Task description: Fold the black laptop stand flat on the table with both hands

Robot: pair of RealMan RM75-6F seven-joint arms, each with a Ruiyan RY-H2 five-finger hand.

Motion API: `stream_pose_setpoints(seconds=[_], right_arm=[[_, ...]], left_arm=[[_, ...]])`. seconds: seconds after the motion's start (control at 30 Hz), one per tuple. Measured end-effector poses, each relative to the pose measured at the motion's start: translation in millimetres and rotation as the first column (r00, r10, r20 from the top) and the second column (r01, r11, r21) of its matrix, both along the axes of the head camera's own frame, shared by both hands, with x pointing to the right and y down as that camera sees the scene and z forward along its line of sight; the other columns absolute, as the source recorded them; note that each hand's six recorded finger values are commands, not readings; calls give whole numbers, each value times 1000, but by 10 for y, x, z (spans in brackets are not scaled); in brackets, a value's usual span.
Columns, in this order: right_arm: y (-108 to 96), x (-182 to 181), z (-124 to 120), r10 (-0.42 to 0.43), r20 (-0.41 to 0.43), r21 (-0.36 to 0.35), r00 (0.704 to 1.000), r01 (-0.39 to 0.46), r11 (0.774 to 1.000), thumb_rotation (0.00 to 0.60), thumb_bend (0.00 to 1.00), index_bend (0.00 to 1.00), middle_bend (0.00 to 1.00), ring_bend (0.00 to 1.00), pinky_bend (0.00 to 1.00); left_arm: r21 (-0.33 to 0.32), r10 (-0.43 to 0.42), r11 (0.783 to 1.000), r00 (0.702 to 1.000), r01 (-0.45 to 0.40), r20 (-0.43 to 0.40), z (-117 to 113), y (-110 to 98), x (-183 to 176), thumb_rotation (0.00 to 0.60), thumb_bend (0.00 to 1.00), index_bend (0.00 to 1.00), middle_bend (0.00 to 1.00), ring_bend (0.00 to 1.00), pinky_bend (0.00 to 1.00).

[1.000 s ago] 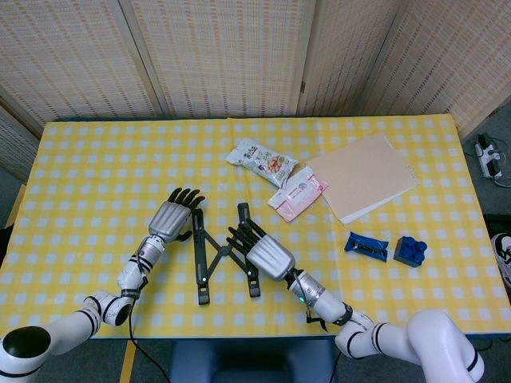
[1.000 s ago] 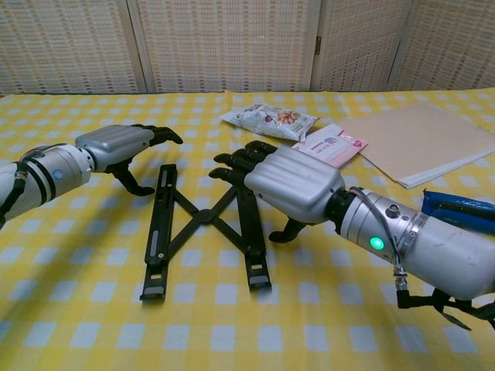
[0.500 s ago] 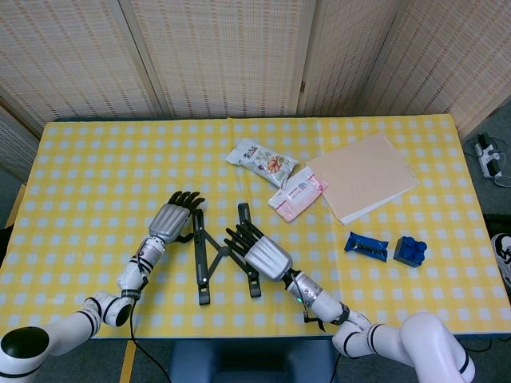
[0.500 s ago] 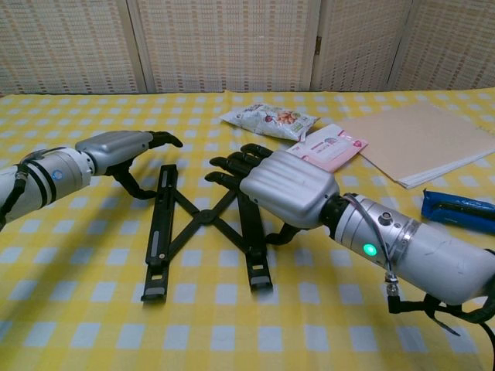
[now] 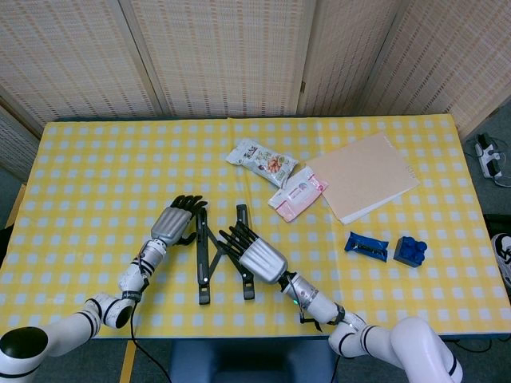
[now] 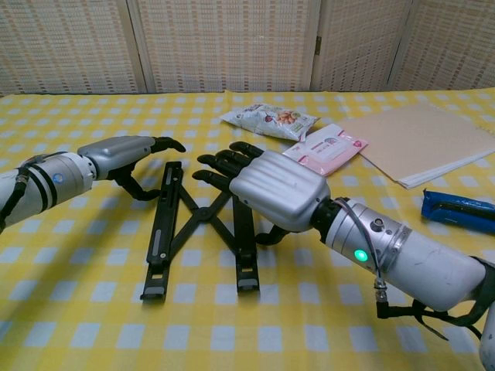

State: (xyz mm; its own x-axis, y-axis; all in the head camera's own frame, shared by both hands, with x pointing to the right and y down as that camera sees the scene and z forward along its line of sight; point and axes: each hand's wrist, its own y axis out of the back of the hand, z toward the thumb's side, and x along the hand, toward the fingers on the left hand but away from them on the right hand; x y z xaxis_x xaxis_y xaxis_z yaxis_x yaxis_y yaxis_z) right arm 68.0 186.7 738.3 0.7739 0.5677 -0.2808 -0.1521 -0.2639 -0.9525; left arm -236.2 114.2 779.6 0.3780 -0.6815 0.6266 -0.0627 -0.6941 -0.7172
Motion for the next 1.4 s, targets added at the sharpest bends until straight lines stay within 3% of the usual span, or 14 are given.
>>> stream_pose_setpoints(seconds=[0.83, 1.03, 1.4], right_arm=[[127, -358, -111, -9, 145, 64, 989, 0, 998, 600, 218, 0, 0, 0, 0], [156, -385, -121, -21, 150, 70, 988, 10, 997, 600, 217, 0, 0, 0, 0], [90, -216, -272, -69, 143, 37, 987, 64, 997, 600, 217, 0, 0, 0, 0]], left_arm=[[-108, -33, 994, 995, 24, -91, -60, 89, 117, 600, 310, 139, 68, 0, 63], [-107, -29, 994, 996, 19, -90, -74, 91, 119, 600, 311, 139, 66, 0, 63], [-51, -140, 989, 986, 135, -93, -268, -117, -327, 600, 311, 131, 58, 0, 56]])
